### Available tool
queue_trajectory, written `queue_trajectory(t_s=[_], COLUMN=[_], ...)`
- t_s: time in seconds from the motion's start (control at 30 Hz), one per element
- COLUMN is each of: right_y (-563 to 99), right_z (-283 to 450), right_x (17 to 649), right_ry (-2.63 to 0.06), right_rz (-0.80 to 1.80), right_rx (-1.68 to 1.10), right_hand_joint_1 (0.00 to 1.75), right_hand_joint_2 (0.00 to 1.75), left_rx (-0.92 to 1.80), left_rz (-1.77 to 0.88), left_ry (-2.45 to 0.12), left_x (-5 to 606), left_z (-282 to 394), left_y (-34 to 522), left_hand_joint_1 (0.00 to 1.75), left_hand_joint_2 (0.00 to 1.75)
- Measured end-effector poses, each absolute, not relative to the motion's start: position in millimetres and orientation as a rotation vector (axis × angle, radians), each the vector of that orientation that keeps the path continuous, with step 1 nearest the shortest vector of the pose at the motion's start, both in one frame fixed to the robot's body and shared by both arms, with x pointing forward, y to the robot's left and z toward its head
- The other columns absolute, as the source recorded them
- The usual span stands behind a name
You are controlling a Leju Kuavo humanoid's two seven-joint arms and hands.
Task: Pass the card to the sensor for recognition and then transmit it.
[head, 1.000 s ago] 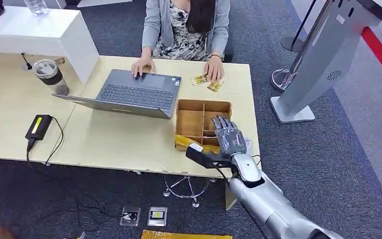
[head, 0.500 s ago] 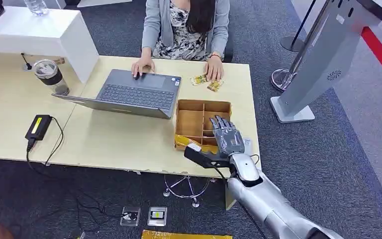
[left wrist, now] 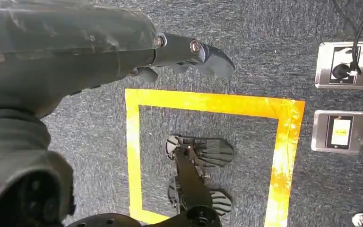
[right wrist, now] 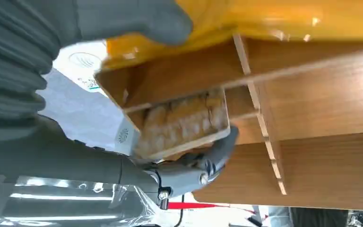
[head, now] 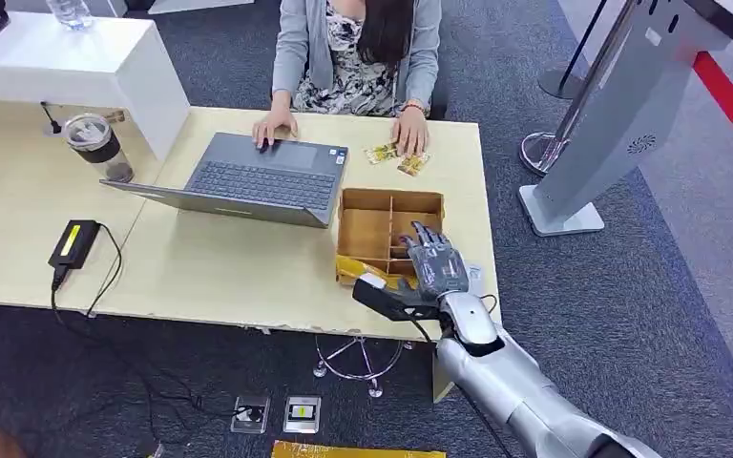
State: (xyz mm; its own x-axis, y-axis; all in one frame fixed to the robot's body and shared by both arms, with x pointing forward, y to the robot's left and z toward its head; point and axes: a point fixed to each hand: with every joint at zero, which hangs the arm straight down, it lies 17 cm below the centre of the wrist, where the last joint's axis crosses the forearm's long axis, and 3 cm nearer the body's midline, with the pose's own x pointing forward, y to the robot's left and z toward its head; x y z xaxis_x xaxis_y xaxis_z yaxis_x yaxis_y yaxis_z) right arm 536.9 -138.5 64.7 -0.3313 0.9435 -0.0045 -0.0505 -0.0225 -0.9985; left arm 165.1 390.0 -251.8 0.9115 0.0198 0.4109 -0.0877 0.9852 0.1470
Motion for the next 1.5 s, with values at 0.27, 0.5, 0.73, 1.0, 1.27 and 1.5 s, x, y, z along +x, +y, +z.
queue_trajectory(t_s=[0.27,0.5,0.73,1.0,1.27,1.5], right_y=[-138.1,-137.1,-135.8,-135.8,-132.8,-130.1], right_z=[70.7,70.8,71.9,84.8,129.8,146.0], right_x=[540.9,540.7,540.7,546.9,563.6,566.2], right_ry=[-1.414,-1.420,-1.430,-1.456,-1.523,-1.557], right_rz=[1.484,1.475,1.468,1.440,1.419,1.408], right_rx=[-1.000,-0.984,-0.976,-0.983,-1.029,-1.054], right_hand_joint_1=[1.75,1.75,1.75,1.75,1.75,1.75], right_hand_joint_2=[1.75,1.75,1.75,1.75,1.75,1.75], left_rx=[0.163,0.161,0.160,0.160,0.158,0.155], left_rz=[0.055,0.052,0.051,0.045,0.040,0.036], left_ry=[-0.421,-0.421,-0.421,-0.420,-0.420,-0.427], left_x=[164.9,164.9,164.9,164.6,164.1,165.1], left_z=[-251.9,-251.8,-251.8,-251.9,-252.0,-251.6], left_y=[389.6,389.3,389.0,388.8,388.5,387.7], left_hand_joint_1=[0.00,0.00,0.00,0.00,0.00,0.00], left_hand_joint_2=[0.00,0.00,0.00,0.00,0.00,0.00])
